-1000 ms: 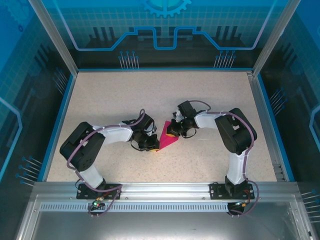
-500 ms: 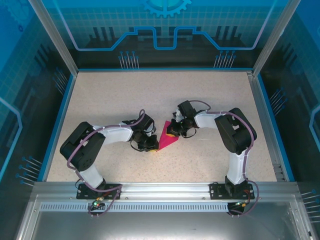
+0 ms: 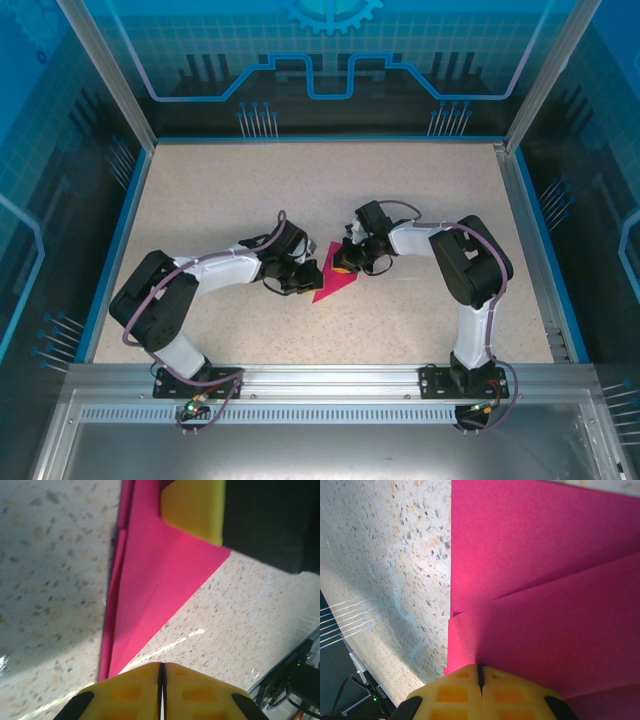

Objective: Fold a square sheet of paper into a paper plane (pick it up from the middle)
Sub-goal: Fourth fold the wing at the center of the table.

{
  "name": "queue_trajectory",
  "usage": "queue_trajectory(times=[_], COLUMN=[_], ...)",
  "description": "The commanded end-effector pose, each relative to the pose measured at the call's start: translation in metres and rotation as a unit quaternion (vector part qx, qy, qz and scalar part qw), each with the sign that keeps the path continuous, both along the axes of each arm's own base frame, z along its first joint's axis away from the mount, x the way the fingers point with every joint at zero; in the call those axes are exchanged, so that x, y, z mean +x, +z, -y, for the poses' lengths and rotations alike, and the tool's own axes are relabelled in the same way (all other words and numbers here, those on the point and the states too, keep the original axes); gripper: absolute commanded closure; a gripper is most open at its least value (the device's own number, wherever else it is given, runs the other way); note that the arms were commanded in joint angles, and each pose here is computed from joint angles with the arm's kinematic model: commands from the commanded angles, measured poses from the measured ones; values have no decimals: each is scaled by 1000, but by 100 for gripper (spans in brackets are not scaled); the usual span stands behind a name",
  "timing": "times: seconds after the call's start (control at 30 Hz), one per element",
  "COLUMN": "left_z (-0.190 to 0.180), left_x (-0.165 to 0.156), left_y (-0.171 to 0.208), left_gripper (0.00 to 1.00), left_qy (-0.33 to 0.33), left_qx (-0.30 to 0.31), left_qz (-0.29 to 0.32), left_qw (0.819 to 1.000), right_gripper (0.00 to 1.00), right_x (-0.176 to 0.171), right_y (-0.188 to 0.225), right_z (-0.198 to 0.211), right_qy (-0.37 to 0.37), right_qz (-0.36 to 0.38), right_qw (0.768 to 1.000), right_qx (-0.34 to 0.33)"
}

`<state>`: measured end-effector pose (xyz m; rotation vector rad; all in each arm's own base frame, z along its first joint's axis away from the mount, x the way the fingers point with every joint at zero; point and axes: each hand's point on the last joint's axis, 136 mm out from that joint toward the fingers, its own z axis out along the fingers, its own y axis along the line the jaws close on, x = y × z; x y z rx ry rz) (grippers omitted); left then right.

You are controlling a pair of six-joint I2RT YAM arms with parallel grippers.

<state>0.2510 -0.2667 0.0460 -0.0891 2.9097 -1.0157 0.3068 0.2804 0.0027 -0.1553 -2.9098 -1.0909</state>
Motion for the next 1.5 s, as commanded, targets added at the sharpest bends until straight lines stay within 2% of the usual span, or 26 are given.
queue_trajectory(times=[0.0, 0.17, 0.37, 0.53, 0.7, 1.13, 1.3, 1.47], left_z=[11, -3, -21, -30, -31, -28, -27, -27], left_x=[10, -1, -15, -22, -23, -20, -21, -21], left_y=[-2, -25, -53, -65, -65, -59, -59, -60], left_gripper=[90, 94, 98, 100, 100, 100, 100, 100], left_qy=[7, 13, 27, 32, 33, 35, 34, 36], left_qx=[-21, 15, 60, 80, 82, 71, 70, 70], left_qz=[-10, -33, -61, -72, -73, -68, -69, -71], left_qw=[1000, 999, 996, 994, 993, 995, 995, 994], right_gripper=[97, 97, 97, 95, 95, 95, 94, 95], right_x=[-49, -44, -27, -2, -7, -44, -48, -46], right_y=[-86, -81, -58, -4, 34, 15, 14, 3], right_z=[64, 59, 41, 12, -15, -27, -35, -32], right_qy=[-19, -17, -2, 31, 84, 95, 109, 105], right_qz=[-97, -87, -39, 61, 119, 84, 80, 67], right_qw=[980, 983, 993, 997, 989, 992, 990, 992], right_qx=[-175, -164, -112, -41, -7, 16, 31, 11])
